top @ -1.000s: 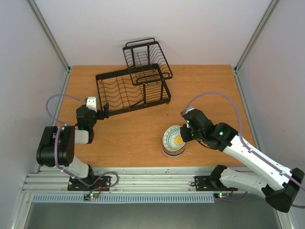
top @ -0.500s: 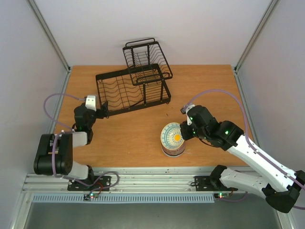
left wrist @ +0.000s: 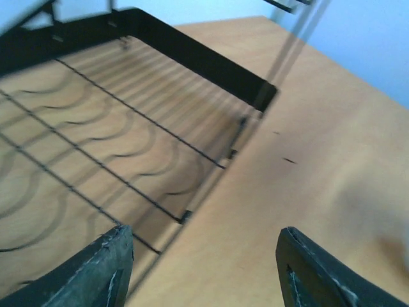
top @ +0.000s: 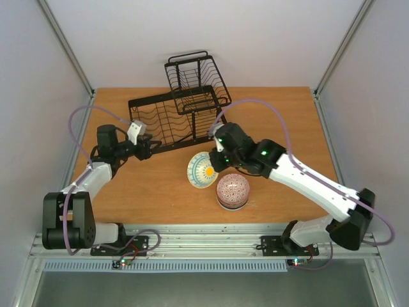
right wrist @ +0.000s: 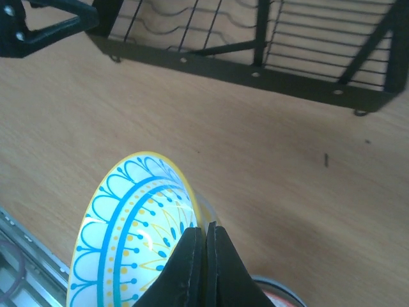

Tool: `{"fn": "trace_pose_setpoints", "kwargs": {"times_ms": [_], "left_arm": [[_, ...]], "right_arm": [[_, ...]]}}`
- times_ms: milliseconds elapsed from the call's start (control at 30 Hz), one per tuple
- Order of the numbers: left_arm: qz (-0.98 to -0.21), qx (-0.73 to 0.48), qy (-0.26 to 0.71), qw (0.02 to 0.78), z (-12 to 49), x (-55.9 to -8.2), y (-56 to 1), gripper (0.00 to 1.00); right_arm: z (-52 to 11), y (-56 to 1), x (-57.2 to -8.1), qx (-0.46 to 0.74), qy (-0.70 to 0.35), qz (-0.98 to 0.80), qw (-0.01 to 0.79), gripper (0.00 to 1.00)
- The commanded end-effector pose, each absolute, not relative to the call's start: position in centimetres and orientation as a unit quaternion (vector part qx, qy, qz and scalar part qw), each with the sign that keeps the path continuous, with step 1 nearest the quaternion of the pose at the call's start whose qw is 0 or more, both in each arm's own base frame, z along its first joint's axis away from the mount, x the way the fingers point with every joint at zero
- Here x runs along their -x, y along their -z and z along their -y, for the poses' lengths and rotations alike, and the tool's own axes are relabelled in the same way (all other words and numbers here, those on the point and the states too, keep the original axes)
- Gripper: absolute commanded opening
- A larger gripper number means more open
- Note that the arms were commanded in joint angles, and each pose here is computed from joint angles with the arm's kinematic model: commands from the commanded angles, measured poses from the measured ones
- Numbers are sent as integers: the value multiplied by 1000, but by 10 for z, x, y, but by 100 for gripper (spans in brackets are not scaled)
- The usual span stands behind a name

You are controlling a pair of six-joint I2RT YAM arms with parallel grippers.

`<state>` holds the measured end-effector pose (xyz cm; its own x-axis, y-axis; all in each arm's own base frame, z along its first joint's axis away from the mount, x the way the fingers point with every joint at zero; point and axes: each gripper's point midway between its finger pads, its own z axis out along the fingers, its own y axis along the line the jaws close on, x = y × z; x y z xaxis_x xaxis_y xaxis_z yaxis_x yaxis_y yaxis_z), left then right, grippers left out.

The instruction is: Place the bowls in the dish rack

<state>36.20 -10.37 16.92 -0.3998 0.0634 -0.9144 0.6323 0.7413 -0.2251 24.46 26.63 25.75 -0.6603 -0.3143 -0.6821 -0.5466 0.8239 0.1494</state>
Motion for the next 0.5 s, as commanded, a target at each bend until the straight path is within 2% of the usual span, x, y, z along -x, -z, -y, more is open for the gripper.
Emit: {"fn": "trace_pose_setpoints", "kwargs": {"times_ms": [0,133,333,467], "left_arm": [[-766,-279,411,410,136,-312,-170,62],[-741,-307,466,374,148,-287,-184,62],[-727,-282,573,251,157,-255,-198,63],[-699,-301,616,203,161,-245,-203,64]], "right_arm": [[-314,-269,-254,271,-205,-868,361,1],[-334,-256,-263,287,-174,-868,366,1],[-355,-241,-269,305,-138,-866,371,1],[-361,-240,-273,309,-123,-862,382,1]]}}
